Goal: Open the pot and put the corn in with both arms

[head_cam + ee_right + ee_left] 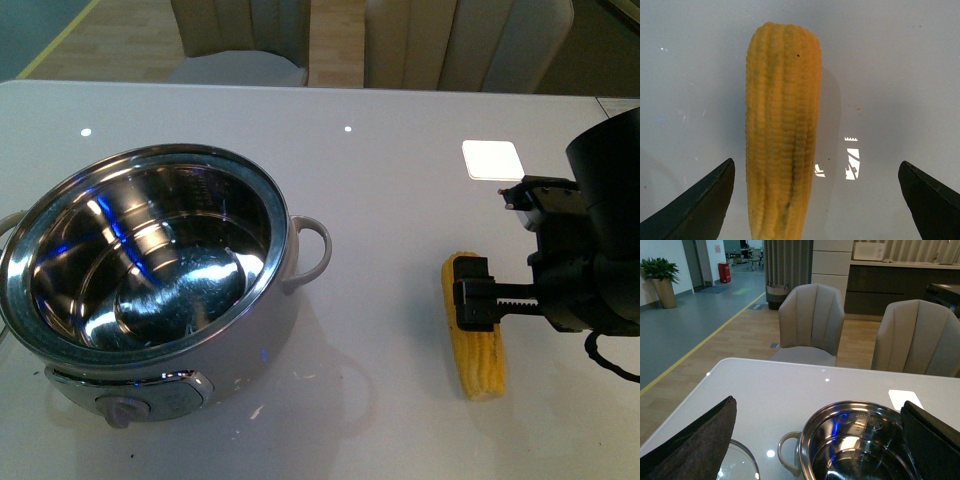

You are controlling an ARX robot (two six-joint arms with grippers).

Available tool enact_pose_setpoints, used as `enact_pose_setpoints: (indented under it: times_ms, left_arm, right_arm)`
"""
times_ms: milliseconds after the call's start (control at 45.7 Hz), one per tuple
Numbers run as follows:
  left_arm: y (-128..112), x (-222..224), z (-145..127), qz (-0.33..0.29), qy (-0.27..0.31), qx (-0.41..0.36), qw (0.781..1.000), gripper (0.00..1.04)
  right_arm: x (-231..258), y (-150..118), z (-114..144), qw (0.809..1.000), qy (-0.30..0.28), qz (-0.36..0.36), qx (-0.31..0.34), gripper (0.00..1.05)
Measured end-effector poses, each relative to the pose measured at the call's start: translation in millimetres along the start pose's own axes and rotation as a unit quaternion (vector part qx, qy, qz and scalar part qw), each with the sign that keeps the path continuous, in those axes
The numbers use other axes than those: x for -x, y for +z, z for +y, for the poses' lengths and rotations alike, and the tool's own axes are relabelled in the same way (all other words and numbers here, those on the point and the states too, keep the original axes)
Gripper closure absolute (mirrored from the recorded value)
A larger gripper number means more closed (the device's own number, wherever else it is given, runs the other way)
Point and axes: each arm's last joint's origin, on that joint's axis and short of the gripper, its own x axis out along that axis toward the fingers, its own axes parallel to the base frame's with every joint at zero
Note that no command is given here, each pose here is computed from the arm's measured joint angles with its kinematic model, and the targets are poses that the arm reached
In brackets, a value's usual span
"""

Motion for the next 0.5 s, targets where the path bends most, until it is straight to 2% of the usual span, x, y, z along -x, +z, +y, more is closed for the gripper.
enact_pose_setpoints:
  times_ms: [350, 503]
  left_arm:
    - [0, 0, 0, 0.0, 0.0, 0.0, 1.0, 0.07]
    - [0, 0, 0, 0.0, 0.0, 0.0, 1.0, 0.07]
  right_arm:
    - [-29, -11, 4, 0.999, -0.018, 0.028, 0.042, 0.09]
    - [-33, -16, 6, 0.997, -0.021, 0.036, 0.058, 0.18]
